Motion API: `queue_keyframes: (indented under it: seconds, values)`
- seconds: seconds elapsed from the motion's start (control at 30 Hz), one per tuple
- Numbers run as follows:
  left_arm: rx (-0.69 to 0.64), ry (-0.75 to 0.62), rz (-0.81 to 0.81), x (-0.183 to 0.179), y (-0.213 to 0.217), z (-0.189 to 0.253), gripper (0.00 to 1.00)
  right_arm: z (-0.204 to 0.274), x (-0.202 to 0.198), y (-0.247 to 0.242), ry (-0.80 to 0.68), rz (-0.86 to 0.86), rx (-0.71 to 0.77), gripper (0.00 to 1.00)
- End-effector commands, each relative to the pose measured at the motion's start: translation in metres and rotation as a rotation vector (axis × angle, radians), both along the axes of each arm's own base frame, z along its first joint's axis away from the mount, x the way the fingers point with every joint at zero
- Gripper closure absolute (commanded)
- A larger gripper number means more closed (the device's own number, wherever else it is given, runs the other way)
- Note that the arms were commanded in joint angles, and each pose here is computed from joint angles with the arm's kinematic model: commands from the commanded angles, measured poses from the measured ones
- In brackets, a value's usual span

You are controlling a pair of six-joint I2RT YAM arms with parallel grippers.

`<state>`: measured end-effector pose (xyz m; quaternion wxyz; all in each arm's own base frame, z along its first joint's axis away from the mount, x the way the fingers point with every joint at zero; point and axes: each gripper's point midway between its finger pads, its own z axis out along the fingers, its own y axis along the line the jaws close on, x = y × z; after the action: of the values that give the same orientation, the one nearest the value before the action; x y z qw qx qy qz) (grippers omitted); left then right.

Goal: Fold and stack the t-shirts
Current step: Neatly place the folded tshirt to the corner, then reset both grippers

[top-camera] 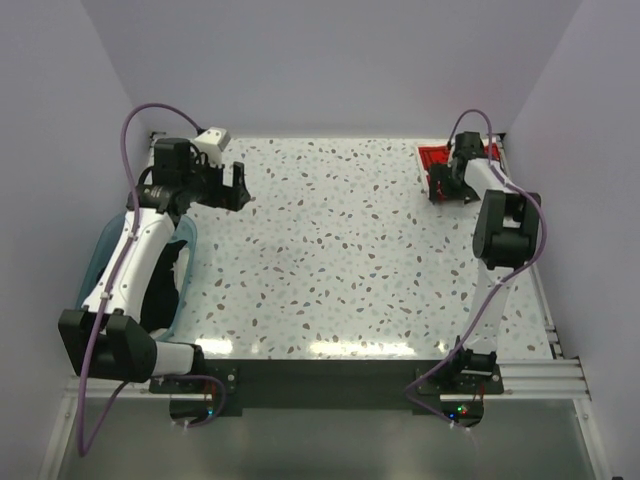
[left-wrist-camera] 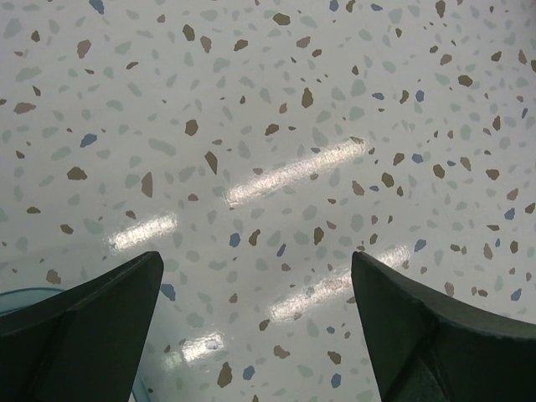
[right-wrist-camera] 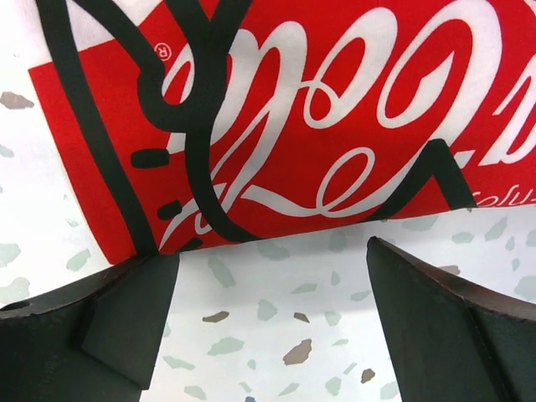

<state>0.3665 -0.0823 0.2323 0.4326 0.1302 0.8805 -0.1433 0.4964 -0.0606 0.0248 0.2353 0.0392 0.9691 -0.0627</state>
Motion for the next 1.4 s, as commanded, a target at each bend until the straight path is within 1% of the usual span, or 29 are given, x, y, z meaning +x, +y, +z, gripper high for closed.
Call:
queue_keyframes:
  seconds: [0.0, 0.33, 0.47, 0.5, 0.57, 0.6, 0.63, 0.7, 0.73, 0.8, 0.83, 0.9, 0.93, 1.0, 1.03, 1.1, 1.13, 1.17, 1.2, 1.23, 1.27, 1.3, 1.37]
  values:
    - [-0.01, -0.053, -0.009, 0.009, -0.001, 0.019, 0.0, -0.009, 0.01, -0.004, 0.007, 0.029, -0.045, 0.03]
    - [-0.015, -0.043, -0.009, 0.006, -0.002, 0.016, 0.0, -0.011, 0.031, -0.003, -0.014, 0.065, -0.064, 0.01]
    - [-0.015, -0.034, -0.014, 0.004, -0.002, 0.014, 0.0, 0.002, 0.032, 0.001, -0.025, 0.101, -0.064, 0.01]
    - [-0.013, -0.031, -0.022, 0.002, -0.003, 0.014, 0.0, 0.02, 0.032, 0.008, -0.048, 0.125, -0.058, 0.01]
    - [-0.025, -0.016, -0.055, -0.001, -0.008, 0.014, 0.0, 0.036, 0.022, 0.021, -0.057, 0.179, -0.041, 0.01]
    - [-0.03, -0.008, -0.069, -0.002, -0.01, 0.015, 0.0, 0.065, 0.019, 0.032, -0.103, 0.22, -0.039, 0.01]
    - [-0.037, -0.018, -0.081, -0.001, -0.012, 0.023, 0.0, 0.08, 0.014, 0.041, -0.127, 0.249, -0.015, 0.01]
    - [-0.055, 0.005, -0.115, -0.001, -0.018, 0.023, 0.0, 0.099, -0.001, 0.053, -0.14, 0.291, 0.01, 0.01]
    - [-0.057, -0.005, -0.124, 0.001, -0.019, 0.03, 0.0, 0.123, -0.016, 0.073, -0.162, 0.347, 0.036, 0.01]
    - [-0.061, 0.012, -0.15, 0.002, -0.022, 0.026, 0.0, 0.143, -0.035, 0.094, -0.177, 0.405, 0.081, 0.01]
    - [-0.074, 0.014, -0.18, 0.001, -0.026, 0.028, 0.0, 0.154, -0.056, 0.1, -0.166, 0.428, 0.092, 0.01]
    - [-0.065, 0.025, -0.201, 0.002, -0.027, 0.022, 0.0, 0.164, -0.082, 0.122, -0.161, 0.503, 0.153, 0.01]
    - [-0.06, 0.042, -0.206, 0.001, -0.027, 0.013, 0.0, 0.165, -0.11, 0.133, -0.134, 0.54, 0.213, 0.01]
    - [-0.032, 0.071, -0.21, -0.001, -0.023, -0.003, 0.0, 0.158, -0.141, 0.143, -0.091, 0.577, 0.275, 0.01]
    - [-0.012, 0.091, -0.195, -0.002, -0.02, -0.011, 0.0, 0.14, -0.163, 0.143, -0.031, 0.578, 0.296, 0.01]
    - [0.022, 0.116, -0.201, -0.01, -0.015, -0.024, 0.0, 0.139, -0.19, 0.144, -0.031, 0.611, 0.312, 0.01]
    - [0.036, 0.152, -0.199, -0.02, -0.011, -0.042, 0.0, 0.12, -0.211, 0.143, 0.023, 0.606, 0.327, 0.01]
    - [0.048, 0.127, -0.199, -0.025, -0.009, -0.04, 0.0, 0.124, -0.222, 0.142, -0.004, 0.613, 0.322, 0.01]
    - [0.062, 0.162, -0.208, -0.038, -0.007, -0.061, 0.0, 0.12, -0.23, 0.141, -0.002, 0.616, 0.322, 0.01]
    - [0.08, 0.163, -0.205, -0.043, -0.004, -0.066, 0.0, 0.106, -0.246, 0.139, 0.034, 0.615, 0.326, 0.01]
    - [0.089, 0.147, -0.207, -0.049, -0.003, -0.065, 0.0, 0.11, -0.254, 0.138, 0.005, 0.624, 0.312, 0.01]
    - [0.094, 0.181, -0.208, -0.06, -0.001, -0.08, 0.0, 0.107, -0.259, 0.134, 0.004, 0.631, 0.297, 0.01]
    - [0.095, 0.194, -0.212, -0.073, -0.001, -0.085, 0.0, 0.113, -0.258, 0.129, -0.045, 0.604, 0.288, 0.01]
